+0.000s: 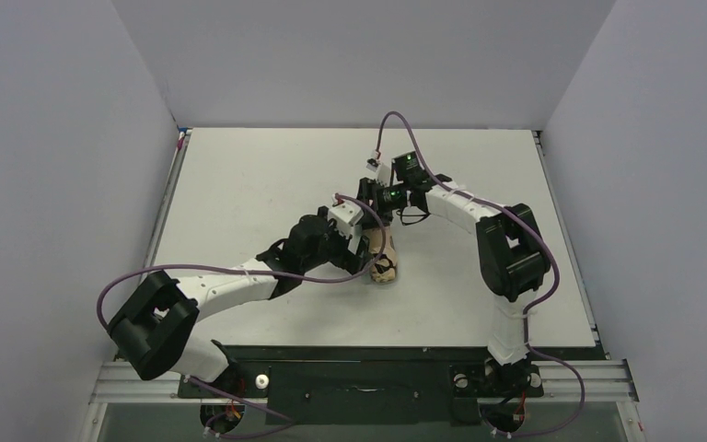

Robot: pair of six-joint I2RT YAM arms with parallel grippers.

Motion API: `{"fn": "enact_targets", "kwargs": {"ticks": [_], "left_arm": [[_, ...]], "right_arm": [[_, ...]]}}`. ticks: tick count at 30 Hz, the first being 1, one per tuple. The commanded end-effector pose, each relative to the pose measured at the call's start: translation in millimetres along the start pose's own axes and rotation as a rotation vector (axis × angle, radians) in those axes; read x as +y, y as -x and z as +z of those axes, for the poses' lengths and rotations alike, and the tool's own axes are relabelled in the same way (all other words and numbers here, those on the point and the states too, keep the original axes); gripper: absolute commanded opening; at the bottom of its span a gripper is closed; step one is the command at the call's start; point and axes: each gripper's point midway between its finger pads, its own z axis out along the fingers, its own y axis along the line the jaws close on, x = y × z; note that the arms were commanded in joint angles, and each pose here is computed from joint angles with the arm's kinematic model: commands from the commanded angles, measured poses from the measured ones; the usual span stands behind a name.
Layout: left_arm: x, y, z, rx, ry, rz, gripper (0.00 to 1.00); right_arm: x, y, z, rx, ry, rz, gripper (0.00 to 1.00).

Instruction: Open the umbrella

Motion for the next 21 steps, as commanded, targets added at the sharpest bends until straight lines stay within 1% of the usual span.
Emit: {"fn": "enact_targets", "kwargs": {"ticks": [1, 4, 8, 9, 11, 13, 18, 21], "left_arm": [[1, 36, 1, -0.069, 0.089, -0.035, 0.97], [12, 19, 7, -0.014, 0.148, -0.049, 0.97], [25, 6, 10, 0.039, 0.219, -0.037, 1.0], [28, 5, 10, 0.046, 0.235, -0.033, 0.95], [33, 0, 9, 0.065, 0.254, -0.017, 0.91], [38, -7, 6, 0.084, 0.269, 0.002, 0.88], [45, -25, 1, 0.122, 0.284, 0.013, 0.84], [52, -29, -1, 0.13, 0.295, 0.001, 0.8]], "right_arm": [[30, 11, -7, -0.078, 0.05, -0.041, 0.48], [28, 13, -13, -0.096, 0.04, -0.035, 0.49], [27, 9, -18, -0.098, 0.039, -0.033, 0.49], [26, 9, -20, -0.1, 0.037, -0.031, 0.5], [23, 9, -25, -0.107, 0.031, -0.032, 0.5], [18, 9, -30, -0.11, 0.019, -0.038, 0.5], [4, 5, -41, -0.084, -0.037, -0.062, 0.49], [-8, 0, -52, -0.07, -0.106, -0.127, 0.47]]}}
